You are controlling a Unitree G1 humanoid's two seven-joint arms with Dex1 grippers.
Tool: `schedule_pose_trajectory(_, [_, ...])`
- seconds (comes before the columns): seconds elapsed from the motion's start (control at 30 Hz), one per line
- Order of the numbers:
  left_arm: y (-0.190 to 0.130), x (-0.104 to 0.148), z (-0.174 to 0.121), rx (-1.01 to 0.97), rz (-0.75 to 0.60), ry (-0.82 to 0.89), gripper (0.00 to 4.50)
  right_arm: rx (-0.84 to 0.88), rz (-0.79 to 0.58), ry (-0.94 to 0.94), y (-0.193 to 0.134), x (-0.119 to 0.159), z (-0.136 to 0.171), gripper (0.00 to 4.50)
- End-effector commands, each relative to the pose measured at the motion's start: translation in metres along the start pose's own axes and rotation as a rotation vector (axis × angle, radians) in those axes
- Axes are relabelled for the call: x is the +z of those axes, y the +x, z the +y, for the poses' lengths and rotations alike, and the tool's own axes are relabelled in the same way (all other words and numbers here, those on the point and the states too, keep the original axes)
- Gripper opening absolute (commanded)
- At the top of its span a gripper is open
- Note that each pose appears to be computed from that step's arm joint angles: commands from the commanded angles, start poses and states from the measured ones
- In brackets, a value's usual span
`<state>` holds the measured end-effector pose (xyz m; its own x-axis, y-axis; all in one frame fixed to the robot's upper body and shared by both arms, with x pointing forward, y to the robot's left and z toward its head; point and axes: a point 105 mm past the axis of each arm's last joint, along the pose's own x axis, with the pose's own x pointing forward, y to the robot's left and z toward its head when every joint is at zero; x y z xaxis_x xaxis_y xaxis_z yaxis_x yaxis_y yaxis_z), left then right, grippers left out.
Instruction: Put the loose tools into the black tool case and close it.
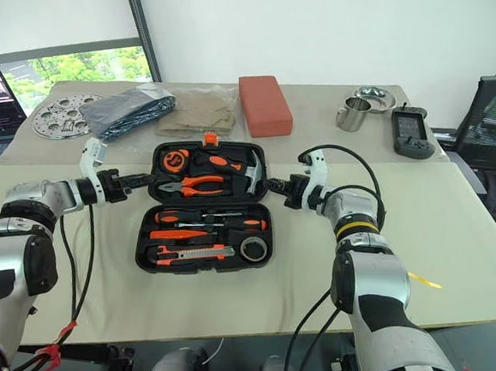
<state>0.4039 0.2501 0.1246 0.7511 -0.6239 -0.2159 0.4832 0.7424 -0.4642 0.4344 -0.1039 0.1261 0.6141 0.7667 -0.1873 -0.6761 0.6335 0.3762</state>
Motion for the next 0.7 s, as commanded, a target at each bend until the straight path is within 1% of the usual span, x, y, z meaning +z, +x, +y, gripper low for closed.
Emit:
schedule_pose_trajectory(0.03, [0.002, 0.033, -0.011, -0.023, -0.103, 0.181, 0.0, 0.086, -0.196, -0.14, -0.002, 0.048, 0.018, 0.07])
schedule_pose_trajectory(0.13, [0.004, 0.04, -0.012, -0.011, -0.137, 0.203, 0.0, 0.065, -0.215, -0.193, -0.003, 0.051, 0.016, 0.07])
schedule_pose_trajectory(0.3, [0.005, 0.057, -0.009, 0.077, -0.217, 0.315, 0.0, 0.054, -0.282, -0.269, -0.007, 0.061, 0.017, 0.07])
schedule_pose_trajectory(0.4, [0.006, 0.058, -0.01, 0.087, -0.235, 0.382, 0.0, 0.073, -0.306, -0.328, -0.007, 0.061, 0.021, 0.07])
schedule_pose_trajectory(0.5, [0.003, 0.06, -0.009, 0.125, -0.259, 0.488, 0.0, 0.089, -0.328, -0.398, -0.009, 0.057, 0.024, 0.07])
schedule_pose_trajectory(0.7, [-0.006, 0.062, -0.01, 0.134, -0.328, 0.605, 0.0, 0.107, -0.399, -0.534, -0.014, 0.054, 0.032, 0.07])
